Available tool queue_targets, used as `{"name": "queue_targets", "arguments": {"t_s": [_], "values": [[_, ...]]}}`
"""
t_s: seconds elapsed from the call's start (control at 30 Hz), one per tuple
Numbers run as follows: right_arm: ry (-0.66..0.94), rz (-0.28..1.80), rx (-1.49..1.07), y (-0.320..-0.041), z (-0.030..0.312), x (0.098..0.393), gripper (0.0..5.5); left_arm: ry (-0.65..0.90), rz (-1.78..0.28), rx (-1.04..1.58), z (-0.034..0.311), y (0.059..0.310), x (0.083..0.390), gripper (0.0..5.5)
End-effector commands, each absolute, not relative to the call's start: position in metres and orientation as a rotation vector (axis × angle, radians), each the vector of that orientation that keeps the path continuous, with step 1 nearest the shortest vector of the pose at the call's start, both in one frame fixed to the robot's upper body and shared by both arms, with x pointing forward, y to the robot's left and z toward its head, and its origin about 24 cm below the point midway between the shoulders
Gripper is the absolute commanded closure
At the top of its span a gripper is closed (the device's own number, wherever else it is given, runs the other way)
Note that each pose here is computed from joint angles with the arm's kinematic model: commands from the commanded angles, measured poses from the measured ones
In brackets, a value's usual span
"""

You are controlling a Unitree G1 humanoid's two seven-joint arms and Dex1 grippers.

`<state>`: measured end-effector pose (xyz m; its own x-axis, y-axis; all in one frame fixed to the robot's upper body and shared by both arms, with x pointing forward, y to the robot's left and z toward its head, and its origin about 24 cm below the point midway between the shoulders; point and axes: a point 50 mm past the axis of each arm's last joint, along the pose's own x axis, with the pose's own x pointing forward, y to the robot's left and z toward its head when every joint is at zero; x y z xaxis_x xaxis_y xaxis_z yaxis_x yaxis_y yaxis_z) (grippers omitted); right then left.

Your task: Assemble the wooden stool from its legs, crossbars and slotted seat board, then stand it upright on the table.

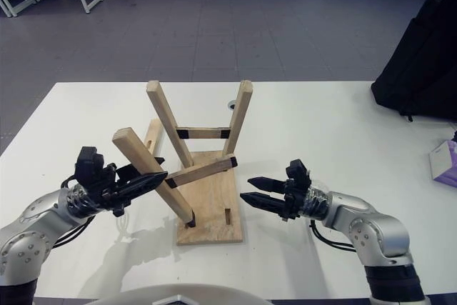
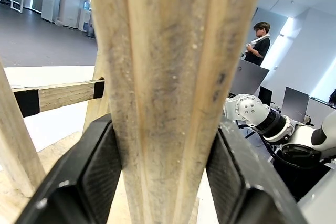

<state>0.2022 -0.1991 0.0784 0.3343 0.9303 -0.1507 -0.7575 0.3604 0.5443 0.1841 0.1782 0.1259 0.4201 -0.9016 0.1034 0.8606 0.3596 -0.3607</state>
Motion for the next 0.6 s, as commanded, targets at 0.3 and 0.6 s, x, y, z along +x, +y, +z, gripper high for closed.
{"name": "queue_targets", "arguments": {"t_s": [0.3,0.6], "values": [[0.510,1.121,0.382,-0.197,0.073,0.205,1.70,0.194,-1.163,-0.275,0.116,0.175,0.189,3.40],[0.520,1.186,0.344,-0.182,0.073,0.201,1.70,0.211,-1.194,-0.133,0.124,0.179,0.194,3.43]]}}
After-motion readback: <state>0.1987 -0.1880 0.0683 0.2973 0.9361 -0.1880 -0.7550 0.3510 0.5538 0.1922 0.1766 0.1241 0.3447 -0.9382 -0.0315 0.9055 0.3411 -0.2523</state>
